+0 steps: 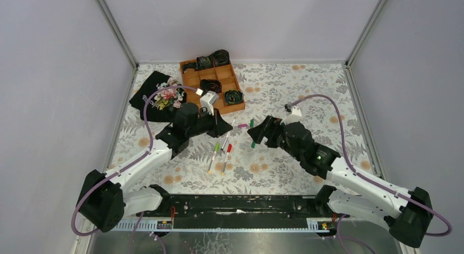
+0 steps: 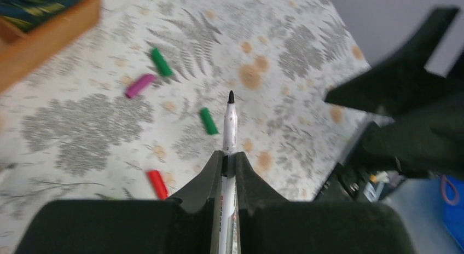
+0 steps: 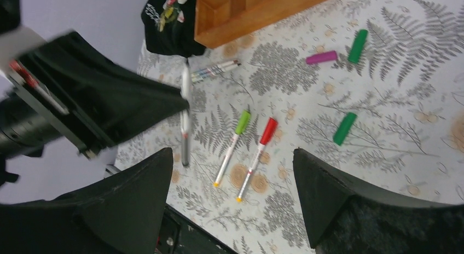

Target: Insert the pens into the pen caps

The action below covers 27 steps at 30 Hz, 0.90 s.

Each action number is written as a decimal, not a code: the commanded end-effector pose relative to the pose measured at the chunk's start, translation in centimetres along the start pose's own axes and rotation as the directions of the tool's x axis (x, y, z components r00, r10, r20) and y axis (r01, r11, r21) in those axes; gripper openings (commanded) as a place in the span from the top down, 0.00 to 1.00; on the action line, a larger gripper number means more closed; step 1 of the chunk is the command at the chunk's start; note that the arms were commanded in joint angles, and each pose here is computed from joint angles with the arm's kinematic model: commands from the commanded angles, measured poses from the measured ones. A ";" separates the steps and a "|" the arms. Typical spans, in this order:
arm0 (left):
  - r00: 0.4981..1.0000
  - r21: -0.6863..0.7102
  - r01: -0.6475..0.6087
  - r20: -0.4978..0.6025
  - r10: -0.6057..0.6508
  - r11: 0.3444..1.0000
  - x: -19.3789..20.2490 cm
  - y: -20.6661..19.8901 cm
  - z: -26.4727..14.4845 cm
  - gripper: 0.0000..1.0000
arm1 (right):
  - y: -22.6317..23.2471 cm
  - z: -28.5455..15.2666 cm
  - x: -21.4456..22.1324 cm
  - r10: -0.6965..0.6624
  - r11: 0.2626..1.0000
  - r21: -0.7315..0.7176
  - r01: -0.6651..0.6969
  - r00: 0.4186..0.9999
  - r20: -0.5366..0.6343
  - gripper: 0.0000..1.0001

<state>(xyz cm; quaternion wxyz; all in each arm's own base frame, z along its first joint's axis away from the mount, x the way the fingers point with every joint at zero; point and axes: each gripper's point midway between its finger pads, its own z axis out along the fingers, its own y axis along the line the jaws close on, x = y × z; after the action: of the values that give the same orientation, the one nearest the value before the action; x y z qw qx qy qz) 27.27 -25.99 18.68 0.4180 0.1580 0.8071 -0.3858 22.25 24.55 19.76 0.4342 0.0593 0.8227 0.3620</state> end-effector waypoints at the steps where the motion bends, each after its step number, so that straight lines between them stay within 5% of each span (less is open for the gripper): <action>1: 0.999 0.261 0.023 0.037 -0.034 0.965 -0.1 -5.1 -1.6 1.00 | 4.9 0.8 -4.0 0.056 0.991 -0.125 -0.047 0.996 0.064 0.14; 12: 0.996 0.339 0.042 0.064 -0.068 0.940 -0.1 -6.7 -2.9 1.00 | 8.1 3.3 -2.9 0.041 0.973 -0.225 -0.057 0.996 -0.073 0.24; 18: 0.994 0.373 0.046 0.071 -0.078 0.927 -0.3 -7.3 -3.3 1.00 | 8.2 4.2 -1.8 0.045 0.972 -0.225 -0.072 0.991 -0.122 0.39; 27: 0.992 0.383 0.080 0.055 -0.109 0.920 -0.1 -7.4 -3.1 0.97 | 9.1 4.1 -1.7 0.057 0.960 -0.262 -0.094 0.988 -0.145 0.98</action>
<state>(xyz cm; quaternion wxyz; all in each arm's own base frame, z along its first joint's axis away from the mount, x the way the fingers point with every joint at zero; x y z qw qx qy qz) 21.73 -27.99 21.70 0.3778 0.1679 0.7361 -0.5360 23.85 32.04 21.93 0.3479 0.0097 0.8196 0.4551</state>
